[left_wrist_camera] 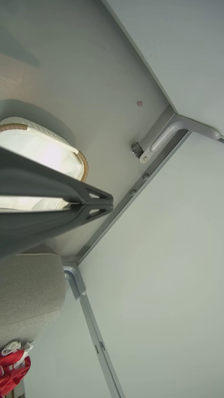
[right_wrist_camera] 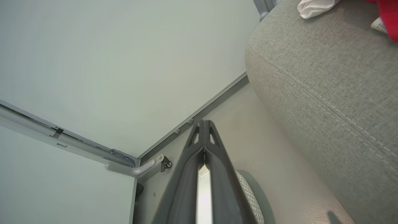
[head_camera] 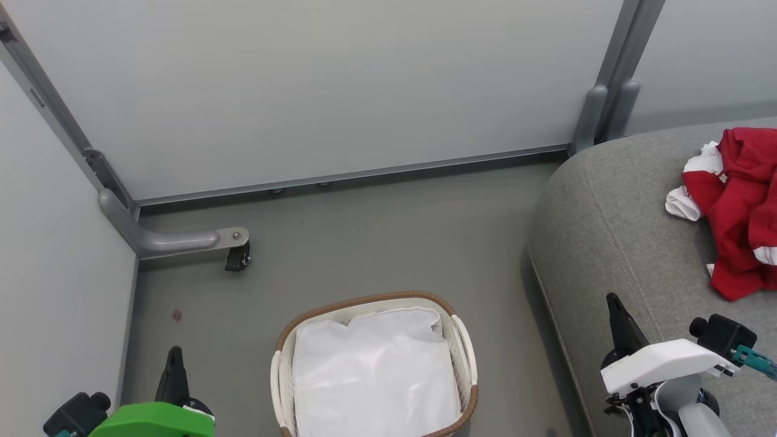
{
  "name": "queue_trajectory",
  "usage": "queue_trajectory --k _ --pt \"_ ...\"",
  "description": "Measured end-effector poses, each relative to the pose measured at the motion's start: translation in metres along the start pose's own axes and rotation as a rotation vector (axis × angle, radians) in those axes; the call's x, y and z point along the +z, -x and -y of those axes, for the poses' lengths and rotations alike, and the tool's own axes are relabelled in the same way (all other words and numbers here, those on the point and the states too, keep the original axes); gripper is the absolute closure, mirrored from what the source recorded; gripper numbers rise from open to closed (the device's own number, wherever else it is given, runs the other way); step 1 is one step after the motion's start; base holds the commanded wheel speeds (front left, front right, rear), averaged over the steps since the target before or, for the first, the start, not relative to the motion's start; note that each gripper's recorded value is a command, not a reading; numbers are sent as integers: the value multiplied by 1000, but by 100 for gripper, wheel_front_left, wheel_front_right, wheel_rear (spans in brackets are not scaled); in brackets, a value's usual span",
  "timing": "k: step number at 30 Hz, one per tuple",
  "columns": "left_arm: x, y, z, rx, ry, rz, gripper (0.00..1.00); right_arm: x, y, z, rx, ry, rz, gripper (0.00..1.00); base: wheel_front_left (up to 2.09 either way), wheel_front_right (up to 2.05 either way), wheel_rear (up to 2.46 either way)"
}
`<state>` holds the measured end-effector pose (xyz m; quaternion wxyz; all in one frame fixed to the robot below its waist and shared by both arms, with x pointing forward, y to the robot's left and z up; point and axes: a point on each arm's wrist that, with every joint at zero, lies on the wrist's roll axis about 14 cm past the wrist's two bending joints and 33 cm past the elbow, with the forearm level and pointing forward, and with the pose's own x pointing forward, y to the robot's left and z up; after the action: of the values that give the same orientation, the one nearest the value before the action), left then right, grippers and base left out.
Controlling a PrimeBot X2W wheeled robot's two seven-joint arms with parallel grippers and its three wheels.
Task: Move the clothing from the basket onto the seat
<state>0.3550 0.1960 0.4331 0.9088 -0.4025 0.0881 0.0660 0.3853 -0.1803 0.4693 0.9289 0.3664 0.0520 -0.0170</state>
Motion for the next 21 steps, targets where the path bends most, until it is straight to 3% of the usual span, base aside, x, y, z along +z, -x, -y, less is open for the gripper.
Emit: queue_trajectory --k 21 --pt "14 -7 14 -37 234 18 100 11 -1 -1 0 -262 18 100 0 0 0"
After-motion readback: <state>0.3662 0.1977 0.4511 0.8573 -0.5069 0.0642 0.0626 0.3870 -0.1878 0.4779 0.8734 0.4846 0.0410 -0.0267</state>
